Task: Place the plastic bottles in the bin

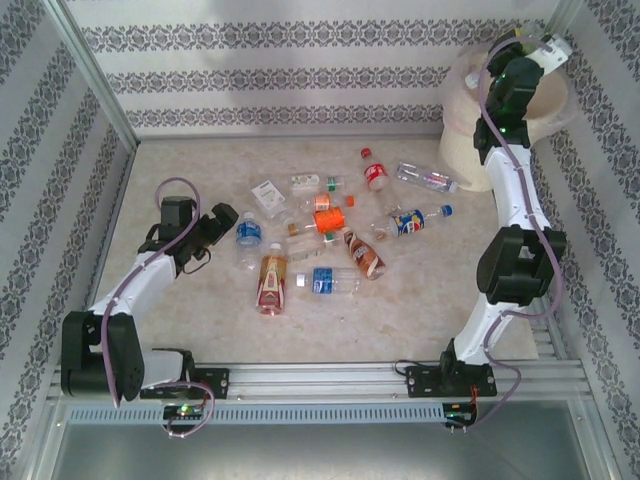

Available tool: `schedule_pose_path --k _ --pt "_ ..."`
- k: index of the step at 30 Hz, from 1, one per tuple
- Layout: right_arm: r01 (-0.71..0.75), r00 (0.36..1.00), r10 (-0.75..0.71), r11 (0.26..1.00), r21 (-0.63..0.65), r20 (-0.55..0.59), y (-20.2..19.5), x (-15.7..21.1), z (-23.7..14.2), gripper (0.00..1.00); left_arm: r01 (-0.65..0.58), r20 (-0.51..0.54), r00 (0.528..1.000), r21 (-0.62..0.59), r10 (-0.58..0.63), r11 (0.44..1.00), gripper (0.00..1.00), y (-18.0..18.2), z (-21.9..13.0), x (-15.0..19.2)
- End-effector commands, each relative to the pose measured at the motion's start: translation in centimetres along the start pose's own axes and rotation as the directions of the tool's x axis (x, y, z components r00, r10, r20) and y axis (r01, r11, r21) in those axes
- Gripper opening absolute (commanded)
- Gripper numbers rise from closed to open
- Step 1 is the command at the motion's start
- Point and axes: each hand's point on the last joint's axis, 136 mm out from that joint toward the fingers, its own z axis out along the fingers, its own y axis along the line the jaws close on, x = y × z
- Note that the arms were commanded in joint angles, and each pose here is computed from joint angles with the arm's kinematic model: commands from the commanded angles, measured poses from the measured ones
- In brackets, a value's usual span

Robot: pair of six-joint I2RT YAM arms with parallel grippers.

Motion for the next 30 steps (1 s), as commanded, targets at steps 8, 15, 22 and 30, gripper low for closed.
schedule_pose_path --k 8,15,22,30 --pt "0.417 0.894 -0.415 0.909 0.026 0.170 4.9 -0.6 0.3 0.45 -0.028 0.028 0.999 0.017 0.028 0.999 0.99 -0.5 0.4 -0.5" --pt "0.629 0.727 -0.657 0.753 0.193 0.198 6.9 0.7 0.6 0.46 -0.018 0.009 1.000 0.015 0.018 1.000 1.00 -0.1 1.0 0.0" --pt "0.668 0.680 -0.713 0.699 0.255 0.174 7.5 1.8 0.3 0.50 -0.014 0.012 1.000 0.007 0.014 1.000 1.00 0.4 1.4 0.1" --pt "0.636 0.706 -0.697 0.701 0.323 0.123 6.3 2.8 -0.3 0.54 -0.005 -0.019 1.000 0.022 0.005 1.000 1.00 0.5 2.6 0.6"
